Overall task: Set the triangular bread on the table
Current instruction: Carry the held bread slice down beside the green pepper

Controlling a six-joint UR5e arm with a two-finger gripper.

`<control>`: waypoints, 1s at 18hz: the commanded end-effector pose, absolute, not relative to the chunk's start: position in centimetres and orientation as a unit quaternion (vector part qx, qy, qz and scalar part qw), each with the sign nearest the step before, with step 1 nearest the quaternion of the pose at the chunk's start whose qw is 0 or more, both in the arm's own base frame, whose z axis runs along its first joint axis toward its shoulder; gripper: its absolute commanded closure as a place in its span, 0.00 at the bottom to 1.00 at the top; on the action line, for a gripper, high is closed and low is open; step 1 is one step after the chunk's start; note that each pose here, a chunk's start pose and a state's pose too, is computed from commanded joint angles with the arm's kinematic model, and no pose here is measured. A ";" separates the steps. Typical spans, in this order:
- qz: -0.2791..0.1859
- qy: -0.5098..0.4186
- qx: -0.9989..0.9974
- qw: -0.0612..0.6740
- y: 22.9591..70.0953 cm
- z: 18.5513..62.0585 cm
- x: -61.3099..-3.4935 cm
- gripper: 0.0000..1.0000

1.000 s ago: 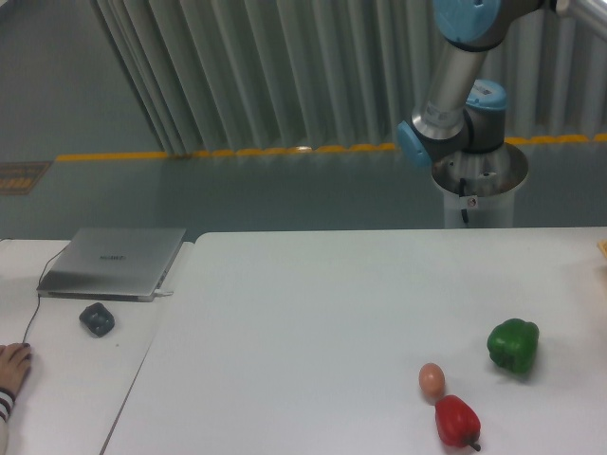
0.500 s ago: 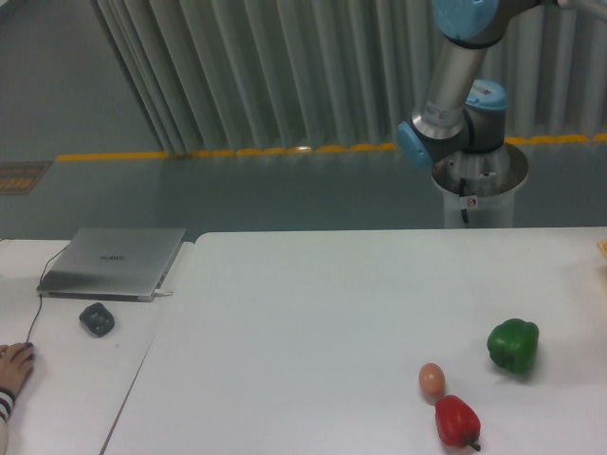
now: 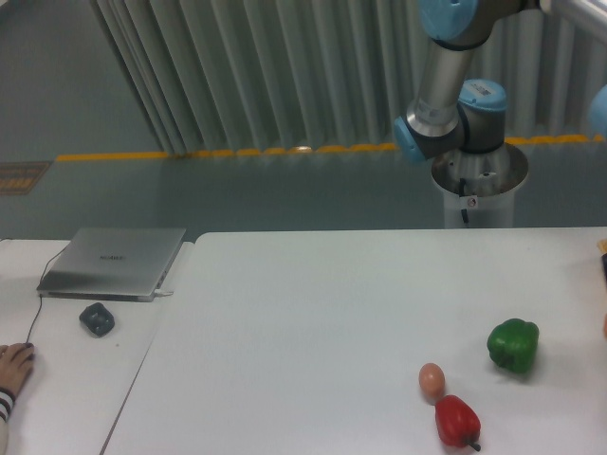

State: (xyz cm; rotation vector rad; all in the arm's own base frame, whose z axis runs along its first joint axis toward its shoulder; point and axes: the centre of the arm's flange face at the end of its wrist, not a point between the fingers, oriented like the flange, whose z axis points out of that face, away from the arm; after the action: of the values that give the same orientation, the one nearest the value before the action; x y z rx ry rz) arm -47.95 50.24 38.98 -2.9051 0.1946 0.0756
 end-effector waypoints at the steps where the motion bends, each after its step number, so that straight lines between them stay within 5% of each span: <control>1: 0.025 0.052 -0.991 0.117 51.0 38.6 -47.5 0.73; 18: 0.019 0.031 -0.992 0.117 54.0 34.6 -45.5 0.52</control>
State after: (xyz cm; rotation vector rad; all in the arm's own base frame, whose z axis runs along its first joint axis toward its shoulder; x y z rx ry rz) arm -45.51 53.99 34.65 -2.9047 0.0899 0.0560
